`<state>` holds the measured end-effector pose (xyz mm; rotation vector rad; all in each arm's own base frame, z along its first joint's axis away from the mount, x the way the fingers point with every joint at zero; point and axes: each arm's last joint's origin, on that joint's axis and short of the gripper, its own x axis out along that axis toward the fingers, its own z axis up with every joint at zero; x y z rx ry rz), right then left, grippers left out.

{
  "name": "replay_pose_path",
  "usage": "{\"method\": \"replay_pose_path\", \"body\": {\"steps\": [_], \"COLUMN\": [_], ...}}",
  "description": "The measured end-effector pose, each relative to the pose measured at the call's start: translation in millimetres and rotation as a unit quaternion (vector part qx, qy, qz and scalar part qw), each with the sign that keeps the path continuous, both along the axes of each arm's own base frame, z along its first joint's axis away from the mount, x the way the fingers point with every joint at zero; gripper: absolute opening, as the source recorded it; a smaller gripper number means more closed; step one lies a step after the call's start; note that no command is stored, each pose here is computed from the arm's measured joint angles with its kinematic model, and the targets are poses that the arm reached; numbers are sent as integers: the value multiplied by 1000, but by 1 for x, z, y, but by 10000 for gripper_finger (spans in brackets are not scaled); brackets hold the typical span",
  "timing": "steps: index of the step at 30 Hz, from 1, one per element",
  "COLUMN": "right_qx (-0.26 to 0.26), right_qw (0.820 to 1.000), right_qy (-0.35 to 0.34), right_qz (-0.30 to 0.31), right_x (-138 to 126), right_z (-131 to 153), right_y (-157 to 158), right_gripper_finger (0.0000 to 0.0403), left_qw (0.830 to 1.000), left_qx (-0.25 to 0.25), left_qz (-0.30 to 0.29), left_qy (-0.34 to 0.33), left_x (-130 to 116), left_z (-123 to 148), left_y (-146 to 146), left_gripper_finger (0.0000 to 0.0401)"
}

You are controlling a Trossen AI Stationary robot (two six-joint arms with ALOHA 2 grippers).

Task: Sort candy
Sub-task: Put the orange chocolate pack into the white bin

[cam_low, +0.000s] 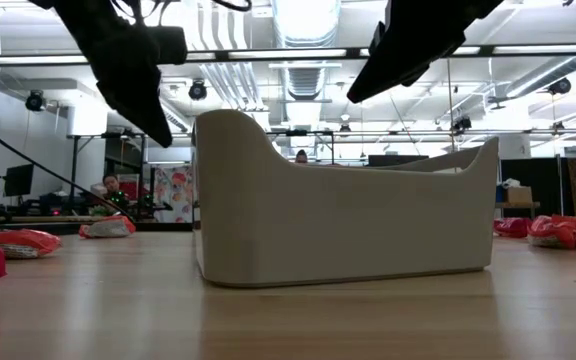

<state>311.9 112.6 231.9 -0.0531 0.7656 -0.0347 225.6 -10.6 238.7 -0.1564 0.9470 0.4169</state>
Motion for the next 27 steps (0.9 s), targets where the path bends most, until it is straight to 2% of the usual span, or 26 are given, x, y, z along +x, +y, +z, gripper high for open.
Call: {"method": "replay_pose_path", "body": {"steps": [8,14,22,27], "right_qx": [-14,-13,-18,-18], "right_qw": [1000,1000,1000,1000], "right_qy": [10,-7,-17,-16], "right_qz": [4,9,16,17], "right_x": [-3,-8,-9,-9], "right_z": [3,14,19,19], "right_y": [-6,-8,-9,-8], "right_gripper_finger": [40,40,40,41], "left_qw": [997,988,964,953], "left_qx": [0,-8,-10,-5], "left_qz": [76,142,239,257], "left_qy": [32,63,116,161], "left_x": [-9,-16,-34,-42], "left_z": [-4,-7,-12,-26], "left_y": [10,30,73,96], "left_gripper_finger": [131,124,107,106]}}
